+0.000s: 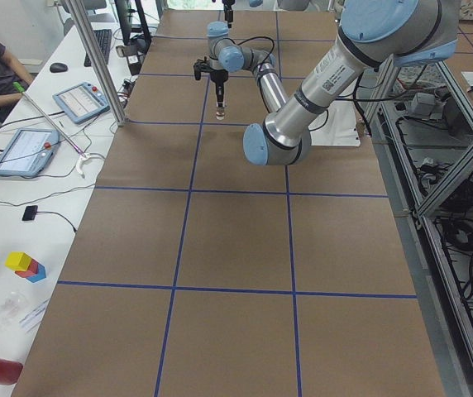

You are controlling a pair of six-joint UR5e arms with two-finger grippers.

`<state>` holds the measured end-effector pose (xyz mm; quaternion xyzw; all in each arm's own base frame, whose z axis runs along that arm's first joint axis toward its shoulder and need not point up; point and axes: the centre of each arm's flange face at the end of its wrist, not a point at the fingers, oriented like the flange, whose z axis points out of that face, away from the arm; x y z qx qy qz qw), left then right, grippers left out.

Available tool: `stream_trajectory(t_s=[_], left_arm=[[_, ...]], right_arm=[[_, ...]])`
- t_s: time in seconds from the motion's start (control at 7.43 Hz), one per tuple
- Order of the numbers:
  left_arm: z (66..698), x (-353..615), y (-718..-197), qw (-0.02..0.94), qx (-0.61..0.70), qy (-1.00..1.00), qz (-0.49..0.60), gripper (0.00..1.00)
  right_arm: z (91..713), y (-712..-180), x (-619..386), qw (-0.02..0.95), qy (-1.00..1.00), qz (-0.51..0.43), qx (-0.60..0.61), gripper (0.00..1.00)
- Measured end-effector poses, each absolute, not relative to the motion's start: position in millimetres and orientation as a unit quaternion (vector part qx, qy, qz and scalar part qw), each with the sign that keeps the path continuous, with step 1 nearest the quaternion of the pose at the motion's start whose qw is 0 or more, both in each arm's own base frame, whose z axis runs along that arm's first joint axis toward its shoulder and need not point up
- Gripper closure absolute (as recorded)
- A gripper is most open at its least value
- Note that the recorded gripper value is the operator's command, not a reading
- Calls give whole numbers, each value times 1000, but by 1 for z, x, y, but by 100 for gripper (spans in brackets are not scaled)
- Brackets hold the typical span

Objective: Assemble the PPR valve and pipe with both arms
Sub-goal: 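Lift the valve with the left gripper and carry it to table center, then lower the valve upright onto the table center with the left gripper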

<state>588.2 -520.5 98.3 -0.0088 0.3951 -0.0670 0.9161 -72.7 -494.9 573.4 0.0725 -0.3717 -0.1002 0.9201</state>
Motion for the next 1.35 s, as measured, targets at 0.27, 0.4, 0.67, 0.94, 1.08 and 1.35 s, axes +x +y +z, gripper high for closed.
stream_trajectory(t_s=[0.27,0.4,0.67,0.94,1.08,1.35], left_arm=[[94,612,-527,917,-15,391,-71,100],[95,614,-528,919,-17,387,-73,100],[101,613,-532,925,-15,373,-71,100],[105,611,-534,927,-14,367,-71,100],[108,611,-535,928,-15,366,-72,100],[109,611,-535,927,-15,368,-72,100]], right_arm=[[574,-494,-73,920,-372,-100,72,0],[575,-494,-73,920,-371,-100,72,0],[575,-494,-73,920,-371,-100,72,0],[574,-494,-73,920,-371,-100,72,0],[575,-494,-72,921,-371,-100,71,0],[576,-493,-72,921,-371,-99,70,0]])
